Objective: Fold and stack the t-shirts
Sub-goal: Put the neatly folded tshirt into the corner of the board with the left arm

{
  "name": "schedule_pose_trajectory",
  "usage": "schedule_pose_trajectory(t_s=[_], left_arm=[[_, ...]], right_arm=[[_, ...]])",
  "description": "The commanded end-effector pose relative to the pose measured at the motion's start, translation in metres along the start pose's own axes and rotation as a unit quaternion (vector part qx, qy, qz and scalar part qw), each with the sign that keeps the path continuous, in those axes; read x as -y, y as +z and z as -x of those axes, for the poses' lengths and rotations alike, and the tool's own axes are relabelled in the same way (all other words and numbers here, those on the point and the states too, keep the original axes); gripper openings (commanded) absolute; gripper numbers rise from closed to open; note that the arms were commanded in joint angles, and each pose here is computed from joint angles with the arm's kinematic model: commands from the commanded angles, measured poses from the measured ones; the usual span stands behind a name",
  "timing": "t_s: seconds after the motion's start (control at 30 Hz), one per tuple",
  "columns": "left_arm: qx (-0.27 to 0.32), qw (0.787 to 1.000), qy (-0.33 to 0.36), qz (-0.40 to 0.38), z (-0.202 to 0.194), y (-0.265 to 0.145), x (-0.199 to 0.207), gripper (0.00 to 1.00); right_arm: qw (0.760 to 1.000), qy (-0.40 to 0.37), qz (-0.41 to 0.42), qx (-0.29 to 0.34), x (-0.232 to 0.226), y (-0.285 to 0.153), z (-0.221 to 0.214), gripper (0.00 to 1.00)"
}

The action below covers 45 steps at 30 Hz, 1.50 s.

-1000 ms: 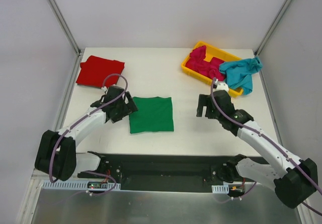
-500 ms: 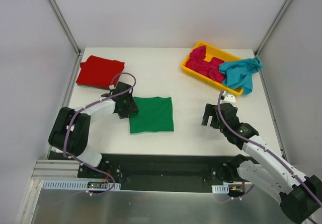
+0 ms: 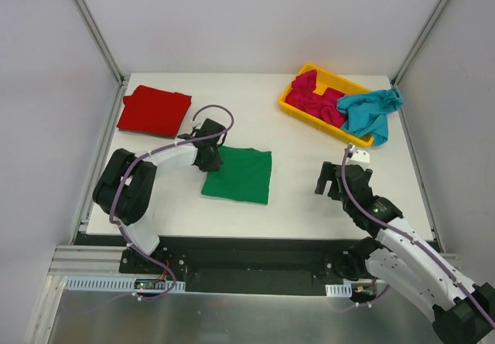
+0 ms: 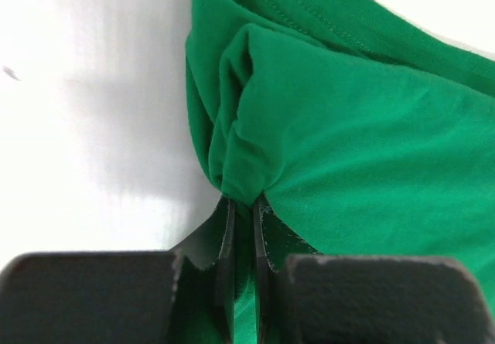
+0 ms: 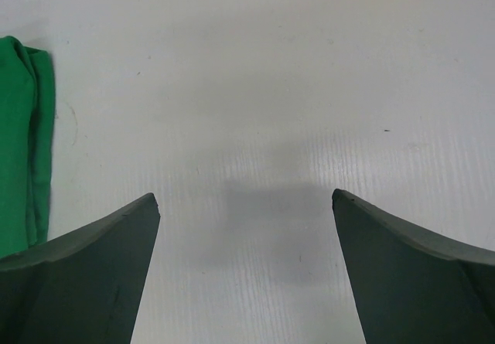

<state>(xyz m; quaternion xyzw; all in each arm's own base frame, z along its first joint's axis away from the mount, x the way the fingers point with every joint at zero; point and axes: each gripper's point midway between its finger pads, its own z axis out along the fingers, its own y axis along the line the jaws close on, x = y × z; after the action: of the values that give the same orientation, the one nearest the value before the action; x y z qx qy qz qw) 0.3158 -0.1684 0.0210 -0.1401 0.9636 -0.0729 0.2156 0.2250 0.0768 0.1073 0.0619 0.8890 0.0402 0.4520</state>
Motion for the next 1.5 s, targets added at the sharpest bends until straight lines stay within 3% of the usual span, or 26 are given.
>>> schedule_pose_trajectory(t_s=[0.0,0.17,0.47,0.57,0.8,1.13,1.47], left_arm=[[0.096,0.978,0.113,0.147,0.052,-0.02,-0.043,0.0],[0.192,0.926,0.217,0.241,0.132,-0.06,-0.051,0.0],[0.254,0.883,0.296,0.261,0.226,-0.073,-0.068,0.0],[0.283,0.851,0.343,0.278,0.262,-0.08,-0.07,0.0],[0.309,0.816,0.372,0.316,0.316,-0.111,-0.084,0.0],[0.377,0.805,0.345,0.302,0.337,-0.177,-0.078,0.0],[0.416,0.813,0.331,0.238,0.333,-0.22,-0.062,0.0]], right_arm=[[0.999,0.011,-0.021,0.026,0.01,-0.002,0.008,0.96],[0.999,0.014,-0.026,0.043,0.014,-0.003,0.01,0.96],[0.997,0.005,-0.032,0.071,0.021,-0.004,0.014,0.96],[0.997,0.002,-0.017,0.074,0.018,-0.004,0.013,0.96],[0.996,0.011,-0.018,0.088,0.018,-0.001,0.014,0.96],[0.994,0.019,-0.037,0.101,0.025,0.003,0.014,0.96],[0.993,0.022,-0.038,0.105,0.026,0.003,0.015,0.96]])
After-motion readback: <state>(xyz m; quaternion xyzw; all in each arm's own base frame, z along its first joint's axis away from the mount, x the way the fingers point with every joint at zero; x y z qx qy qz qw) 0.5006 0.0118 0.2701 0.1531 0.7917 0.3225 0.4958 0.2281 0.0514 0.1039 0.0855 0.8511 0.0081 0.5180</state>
